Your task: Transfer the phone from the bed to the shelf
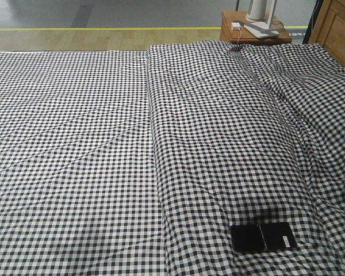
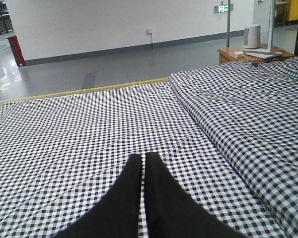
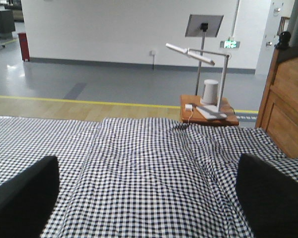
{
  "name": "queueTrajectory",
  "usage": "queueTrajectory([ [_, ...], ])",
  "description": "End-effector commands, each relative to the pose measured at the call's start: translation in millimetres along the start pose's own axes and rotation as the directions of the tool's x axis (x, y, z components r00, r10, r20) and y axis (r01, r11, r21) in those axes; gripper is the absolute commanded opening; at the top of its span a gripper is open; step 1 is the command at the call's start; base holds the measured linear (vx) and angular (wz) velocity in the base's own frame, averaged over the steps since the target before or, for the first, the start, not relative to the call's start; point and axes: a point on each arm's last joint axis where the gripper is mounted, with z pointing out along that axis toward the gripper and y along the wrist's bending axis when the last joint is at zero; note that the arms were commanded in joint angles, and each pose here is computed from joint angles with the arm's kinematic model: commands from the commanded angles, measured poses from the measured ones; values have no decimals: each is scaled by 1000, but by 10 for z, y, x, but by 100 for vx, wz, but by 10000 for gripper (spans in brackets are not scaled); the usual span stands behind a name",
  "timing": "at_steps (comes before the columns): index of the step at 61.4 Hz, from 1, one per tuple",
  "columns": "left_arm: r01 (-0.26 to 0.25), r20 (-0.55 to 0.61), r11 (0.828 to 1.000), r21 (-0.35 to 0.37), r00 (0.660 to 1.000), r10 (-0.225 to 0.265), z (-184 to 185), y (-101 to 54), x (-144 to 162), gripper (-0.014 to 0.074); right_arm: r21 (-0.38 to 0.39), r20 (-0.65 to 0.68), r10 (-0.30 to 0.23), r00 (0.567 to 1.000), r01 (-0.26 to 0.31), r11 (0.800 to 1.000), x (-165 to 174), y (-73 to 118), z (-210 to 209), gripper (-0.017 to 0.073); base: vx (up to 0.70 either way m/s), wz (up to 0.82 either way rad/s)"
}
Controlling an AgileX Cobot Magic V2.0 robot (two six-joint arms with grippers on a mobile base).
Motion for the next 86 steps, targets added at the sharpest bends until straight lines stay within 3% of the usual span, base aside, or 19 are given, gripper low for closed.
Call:
queueTrajectory([
  [1, 15, 100, 1000, -13, 995, -14, -25, 19, -143, 1, 4, 77, -9, 997, 8, 1000, -138, -6, -21, 718, 0, 0],
  [13, 15, 100, 1000, -13, 995, -14, -25, 19, -143, 1, 8, 149, -2, 989, 1, 1000, -204, -10, -28, 679, 0, 0],
  [25, 15, 100, 1000, -13, 995, -14, -25, 19, -143, 1, 4, 85, 3, 996, -3, 1000, -152, -7, -8, 670, 0, 0],
  [34, 15, 100, 1000, -13, 995, -14, -25, 19, -143, 1, 19, -10, 82, 997, -82, 996, -121, -30, 62, 668, 0, 0],
  [44, 15, 100, 1000, -13, 995, -14, -25, 19, -143, 1, 131, -178, 141, 974, -119, 984, -136, -201, 299, 668, 0, 0],
  [55, 15, 100, 1000, -13, 995, -14, -25, 19, -143, 1, 293, -380, 219, 899, -107, 950, -54, -602, 739, 668, 0, 0],
  [67, 15, 100, 1000, -13, 995, -14, -25, 19, -143, 1, 388, -495, 299, 816, -100, 916, 342, -1066, 1329, 664, 0, 0],
  [75, 15, 100, 1000, -13, 995, -14, -25, 19, -143, 1, 428, -607, 355, 712, -83, 900, 803, -1387, 1625, 662, 0, 0],
  [86, 15, 100, 1000, -13, 995, -14, -25, 19, -143, 1, 449, -692, 457, 559, -163, 878, 1471, -1766, 1851, 658, 0, 0],
])
